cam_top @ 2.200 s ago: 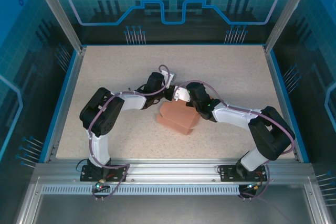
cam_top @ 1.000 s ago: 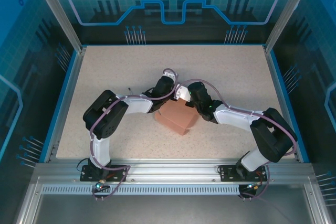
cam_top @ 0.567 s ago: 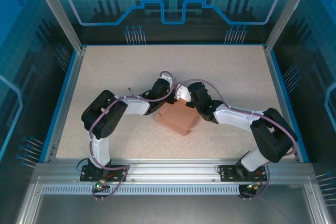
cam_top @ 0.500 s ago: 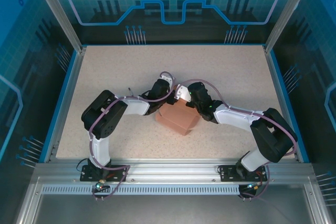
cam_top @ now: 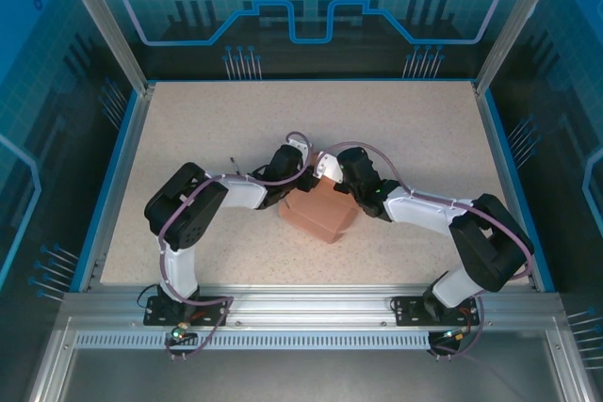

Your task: Fold the paper box

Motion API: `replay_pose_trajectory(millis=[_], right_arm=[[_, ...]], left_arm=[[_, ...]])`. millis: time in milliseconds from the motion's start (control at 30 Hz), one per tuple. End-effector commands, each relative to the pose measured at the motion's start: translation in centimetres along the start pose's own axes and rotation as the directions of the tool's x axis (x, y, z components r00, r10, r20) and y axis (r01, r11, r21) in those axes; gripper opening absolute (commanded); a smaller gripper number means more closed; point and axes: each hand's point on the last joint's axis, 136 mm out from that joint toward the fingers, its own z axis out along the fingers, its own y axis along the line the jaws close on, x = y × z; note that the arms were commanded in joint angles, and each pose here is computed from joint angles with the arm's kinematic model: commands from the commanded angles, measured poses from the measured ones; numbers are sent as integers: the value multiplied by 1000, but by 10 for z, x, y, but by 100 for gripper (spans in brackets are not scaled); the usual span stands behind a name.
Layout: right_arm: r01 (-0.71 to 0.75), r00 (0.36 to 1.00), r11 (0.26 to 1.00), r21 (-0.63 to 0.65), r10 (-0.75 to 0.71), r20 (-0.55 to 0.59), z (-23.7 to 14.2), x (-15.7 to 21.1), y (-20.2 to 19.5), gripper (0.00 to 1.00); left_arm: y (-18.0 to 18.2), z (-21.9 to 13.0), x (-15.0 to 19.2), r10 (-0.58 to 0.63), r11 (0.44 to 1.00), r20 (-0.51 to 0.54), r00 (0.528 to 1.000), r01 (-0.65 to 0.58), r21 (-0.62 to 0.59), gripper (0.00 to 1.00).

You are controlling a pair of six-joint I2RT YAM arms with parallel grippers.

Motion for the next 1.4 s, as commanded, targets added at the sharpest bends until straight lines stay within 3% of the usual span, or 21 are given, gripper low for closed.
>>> replay_pose_trajectory(millis=[0,433,667,833,1067,1367], right_arm=[[-24,1000,1000,-4,23,-11,-2,2,-4,0],[-18,999,998,-54,20,37,-7,-6,5,0],[-41,996,995,-87,48,70,-10,-13,17,0],[-59,994,994,-92,67,82,-11,-14,20,0],[-82,996,996,-19,83,28,-6,-2,5,0],[-86,996,996,2,86,6,-4,5,0,0]], left_arm=[[10,4,-3,4,1000,6,1000,-4,-27,47],[26,20,-1,-23,996,-13,1000,22,-84,31],[37,22,-6,-100,982,17,995,102,-162,18],[38,27,-4,-117,971,17,993,118,-208,15],[13,18,-15,-89,996,44,995,90,-20,27],[-1,2,-18,-74,992,46,996,68,107,44]])
